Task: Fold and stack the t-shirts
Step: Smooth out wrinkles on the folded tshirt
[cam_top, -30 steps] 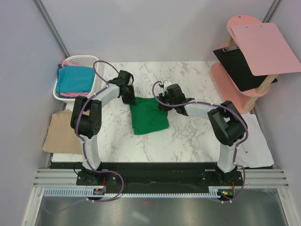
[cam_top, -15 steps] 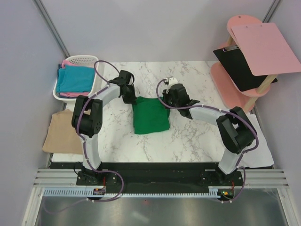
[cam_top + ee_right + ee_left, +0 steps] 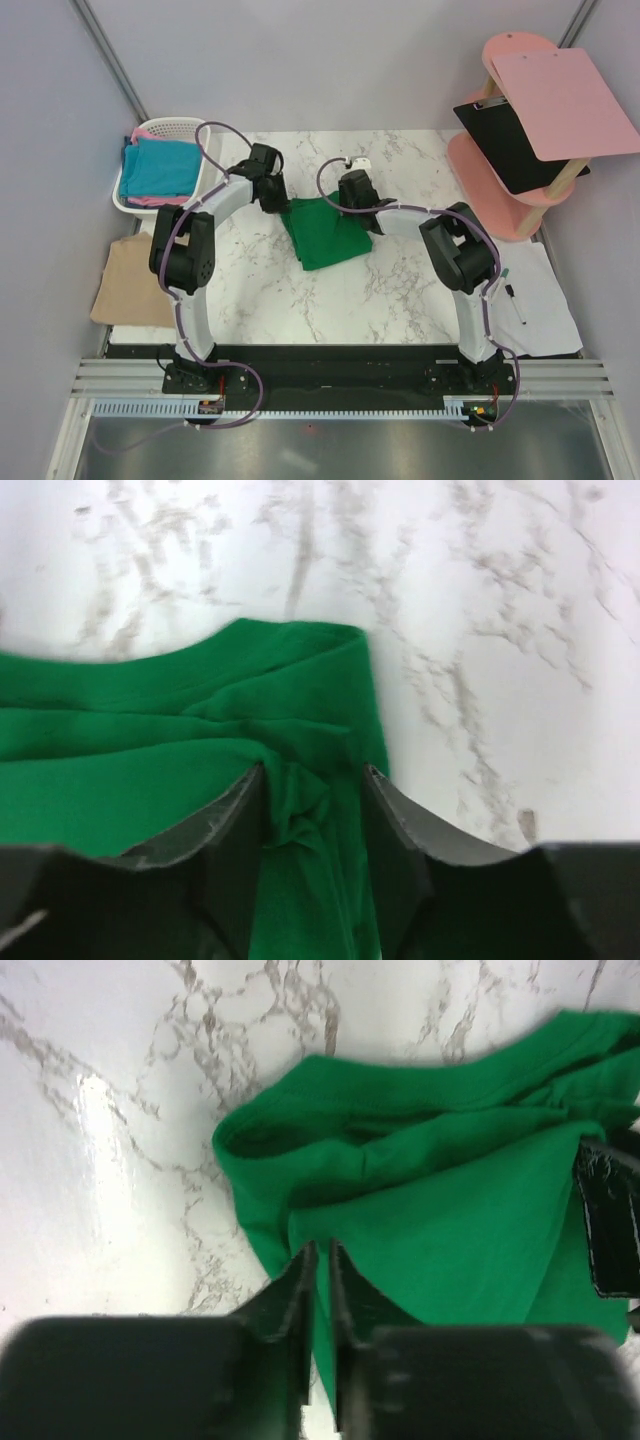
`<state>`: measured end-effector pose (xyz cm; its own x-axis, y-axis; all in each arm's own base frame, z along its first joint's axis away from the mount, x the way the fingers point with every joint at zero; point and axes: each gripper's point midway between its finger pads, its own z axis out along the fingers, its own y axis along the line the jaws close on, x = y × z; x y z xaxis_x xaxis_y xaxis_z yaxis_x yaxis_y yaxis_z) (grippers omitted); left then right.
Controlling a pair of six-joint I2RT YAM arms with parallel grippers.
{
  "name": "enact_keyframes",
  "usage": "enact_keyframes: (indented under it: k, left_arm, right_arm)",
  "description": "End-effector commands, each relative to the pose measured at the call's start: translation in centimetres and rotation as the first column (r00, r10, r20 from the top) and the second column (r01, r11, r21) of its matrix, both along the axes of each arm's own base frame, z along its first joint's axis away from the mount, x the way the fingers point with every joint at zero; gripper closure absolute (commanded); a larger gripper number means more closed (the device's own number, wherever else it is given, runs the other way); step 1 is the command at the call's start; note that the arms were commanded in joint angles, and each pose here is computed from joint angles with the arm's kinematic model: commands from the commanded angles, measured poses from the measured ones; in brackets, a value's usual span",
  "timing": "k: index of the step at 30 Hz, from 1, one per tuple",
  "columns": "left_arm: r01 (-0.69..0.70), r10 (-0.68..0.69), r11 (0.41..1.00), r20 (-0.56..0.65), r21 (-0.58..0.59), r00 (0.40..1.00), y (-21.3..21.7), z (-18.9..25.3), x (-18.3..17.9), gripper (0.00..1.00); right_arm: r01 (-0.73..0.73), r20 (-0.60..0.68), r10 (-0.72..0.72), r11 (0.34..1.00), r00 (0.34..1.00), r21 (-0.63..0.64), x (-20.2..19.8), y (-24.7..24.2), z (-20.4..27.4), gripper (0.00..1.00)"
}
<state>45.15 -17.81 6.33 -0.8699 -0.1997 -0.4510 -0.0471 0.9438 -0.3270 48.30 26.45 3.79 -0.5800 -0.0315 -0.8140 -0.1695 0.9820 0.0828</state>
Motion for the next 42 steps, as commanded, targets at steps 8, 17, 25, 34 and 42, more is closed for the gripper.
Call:
enact_keyframes:
  k: [8, 17, 25, 34, 42]
  left_arm:
    - [0.098, -0.088, 0.994, 0.169, -0.050, 0.982, -1.4, 5.8, -4.9, 0.33]
    - [0.187, -0.163, 0.974, 0.175, -0.128, 0.971, -5.6, 4.9, -8.5, 0.98]
    - [0.180, -0.170, 0.971, 0.076, -0.156, 0.982, -7.5, 0.4, -9.7, 0.98]
    - [0.168, -0.166, 0.979, 0.025, -0.114, 0.986, -7.0, -2.1, -10.0, 0.98]
    - [0.186, -0.183, 0.979, 0.046, -0.079, 0.982, -6.5, -1.7, -10.1, 0.98]
  right_arm:
    - [0.183, 0.188, -0.175, 0.983, 0.966, -0.025, -2.1, -6.2, 7.4, 0.02]
    - [-0.080, 0.228, 0.011, 0.952, 0.974, 0.296, -5.1, -1.7, 11.4, 1.00]
    - [-0.244, 0.038, 0.273, 0.777, 0.961, 0.580, -4.4, 5.7, 6.6, 1.00]
    - [0.004, -0.108, 0.034, 0.942, 0.994, 0.336, -2.1, 0.7, -0.1, 1.00]
    - [-0.116, -0.008, 0.127, 0.934, 0.992, 0.338, -2.5, 1.1, 2.8, 0.98]
